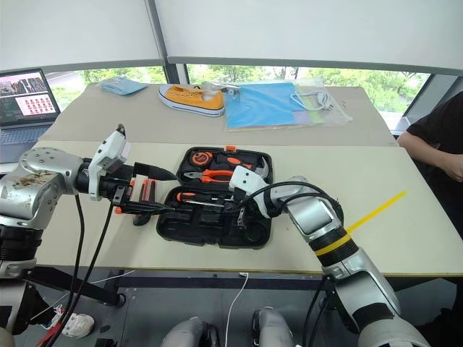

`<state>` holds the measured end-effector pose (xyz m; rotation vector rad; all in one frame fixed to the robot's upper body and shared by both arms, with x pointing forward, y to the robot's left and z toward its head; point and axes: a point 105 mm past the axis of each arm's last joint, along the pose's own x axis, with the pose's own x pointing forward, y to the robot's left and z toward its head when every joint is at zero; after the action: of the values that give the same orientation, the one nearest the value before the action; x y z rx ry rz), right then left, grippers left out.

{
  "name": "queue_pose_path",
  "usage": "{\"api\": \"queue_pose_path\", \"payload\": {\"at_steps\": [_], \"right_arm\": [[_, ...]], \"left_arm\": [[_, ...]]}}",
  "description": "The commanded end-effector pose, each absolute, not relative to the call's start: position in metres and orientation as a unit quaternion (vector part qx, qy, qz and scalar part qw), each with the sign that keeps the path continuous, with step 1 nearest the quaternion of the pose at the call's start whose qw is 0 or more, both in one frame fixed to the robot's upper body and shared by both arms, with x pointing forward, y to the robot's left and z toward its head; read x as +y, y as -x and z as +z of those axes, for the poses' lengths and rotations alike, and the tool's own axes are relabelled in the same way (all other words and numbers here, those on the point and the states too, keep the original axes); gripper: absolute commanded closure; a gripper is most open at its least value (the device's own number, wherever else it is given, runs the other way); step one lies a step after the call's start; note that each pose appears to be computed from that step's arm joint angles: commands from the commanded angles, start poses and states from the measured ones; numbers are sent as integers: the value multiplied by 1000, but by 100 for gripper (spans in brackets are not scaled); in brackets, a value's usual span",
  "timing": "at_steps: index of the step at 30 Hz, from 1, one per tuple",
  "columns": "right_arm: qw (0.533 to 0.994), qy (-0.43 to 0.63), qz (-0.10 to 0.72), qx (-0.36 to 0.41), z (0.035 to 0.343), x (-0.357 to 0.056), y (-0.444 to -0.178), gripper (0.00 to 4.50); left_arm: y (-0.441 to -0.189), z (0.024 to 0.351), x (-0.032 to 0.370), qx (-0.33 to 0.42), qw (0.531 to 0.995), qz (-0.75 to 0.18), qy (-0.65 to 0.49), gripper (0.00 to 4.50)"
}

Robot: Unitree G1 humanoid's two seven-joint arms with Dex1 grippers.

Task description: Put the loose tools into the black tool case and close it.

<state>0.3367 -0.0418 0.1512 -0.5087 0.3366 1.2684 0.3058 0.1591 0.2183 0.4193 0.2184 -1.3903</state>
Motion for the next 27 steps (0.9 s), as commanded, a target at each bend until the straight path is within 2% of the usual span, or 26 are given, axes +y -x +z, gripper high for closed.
{"api": "queue_pose_path", "payload": {"at_steps": [1,9,13,27], "right_arm": [[771,232,581,121,174,-39,-339,446],[782,255,553,136,152,-40,-358,446],[779,287,536,154,128,-44,-366,446],[751,313,551,184,99,-50,-355,446]], "left_arm": [[-307,227,159,84,741,-633,-209,0],[-307,224,159,87,740,-632,-212,0],[-307,223,160,89,741,-631,-212,0],[-307,219,165,92,748,-623,-208,0]]}}
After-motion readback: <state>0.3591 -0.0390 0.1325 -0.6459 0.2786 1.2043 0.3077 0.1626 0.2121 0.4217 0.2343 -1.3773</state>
